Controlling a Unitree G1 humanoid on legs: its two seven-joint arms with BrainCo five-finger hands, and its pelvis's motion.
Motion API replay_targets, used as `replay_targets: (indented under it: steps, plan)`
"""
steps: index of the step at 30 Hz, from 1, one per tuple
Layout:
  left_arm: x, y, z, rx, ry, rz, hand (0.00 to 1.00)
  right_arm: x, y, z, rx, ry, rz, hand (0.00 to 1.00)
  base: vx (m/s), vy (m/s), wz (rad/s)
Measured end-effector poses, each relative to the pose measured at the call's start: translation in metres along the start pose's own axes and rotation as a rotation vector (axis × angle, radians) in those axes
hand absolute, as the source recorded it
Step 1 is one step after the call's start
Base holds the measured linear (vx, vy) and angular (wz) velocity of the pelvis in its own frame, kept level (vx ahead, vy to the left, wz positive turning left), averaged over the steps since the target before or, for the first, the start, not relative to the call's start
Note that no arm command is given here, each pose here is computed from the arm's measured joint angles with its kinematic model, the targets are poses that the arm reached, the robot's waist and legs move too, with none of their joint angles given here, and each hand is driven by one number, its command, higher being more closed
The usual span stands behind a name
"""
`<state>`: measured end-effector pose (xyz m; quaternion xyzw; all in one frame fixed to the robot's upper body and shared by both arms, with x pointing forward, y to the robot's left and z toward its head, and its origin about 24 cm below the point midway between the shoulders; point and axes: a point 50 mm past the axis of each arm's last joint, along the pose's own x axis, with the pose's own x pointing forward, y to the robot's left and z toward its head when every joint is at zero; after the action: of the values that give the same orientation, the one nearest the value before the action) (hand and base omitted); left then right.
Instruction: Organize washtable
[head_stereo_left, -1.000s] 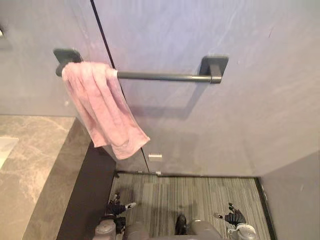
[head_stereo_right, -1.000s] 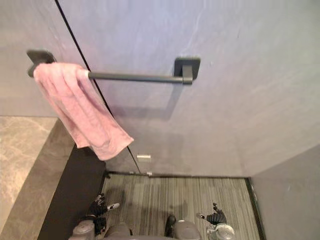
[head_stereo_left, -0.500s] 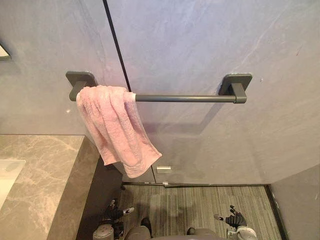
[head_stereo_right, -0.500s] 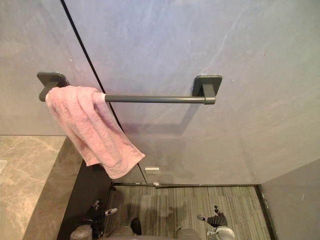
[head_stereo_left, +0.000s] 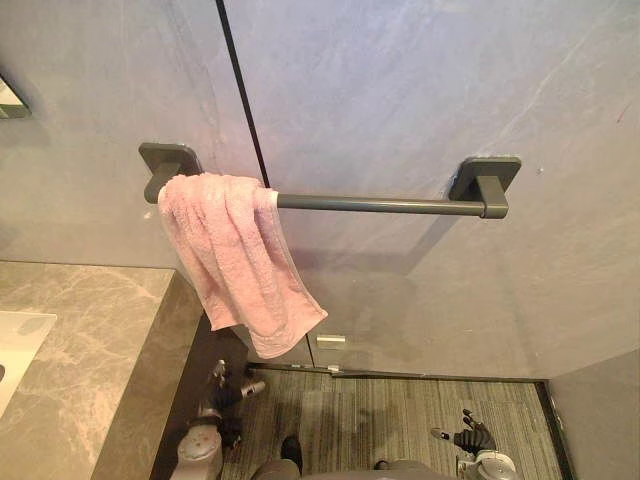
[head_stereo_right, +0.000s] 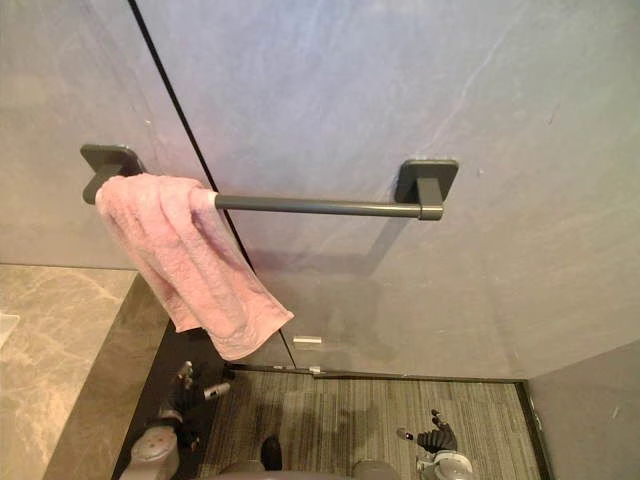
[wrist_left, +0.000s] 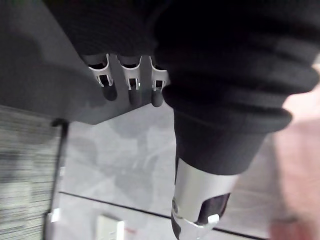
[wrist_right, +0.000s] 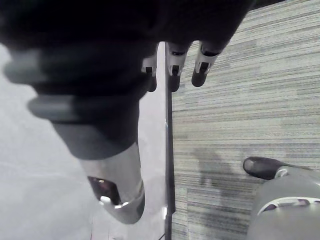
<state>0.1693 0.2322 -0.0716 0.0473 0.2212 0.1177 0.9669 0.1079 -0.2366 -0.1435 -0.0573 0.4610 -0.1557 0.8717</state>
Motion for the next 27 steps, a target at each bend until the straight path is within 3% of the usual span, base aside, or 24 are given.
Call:
replay_targets:
  steps: [11,27]
  plan:
    - [-0.005,0.013,0.060,-0.119,-0.292,0.053,0.00,0.000,-0.003,0.010,-0.019,-0.052,-0.004,0.00,0.00,-0.002,0.03]
    - [-0.014,0.026,0.115,-0.099,-0.555,0.019,0.00,-0.001,0.001,0.009,-0.082,-0.053,0.041,0.00,-0.01,0.001,-0.05]
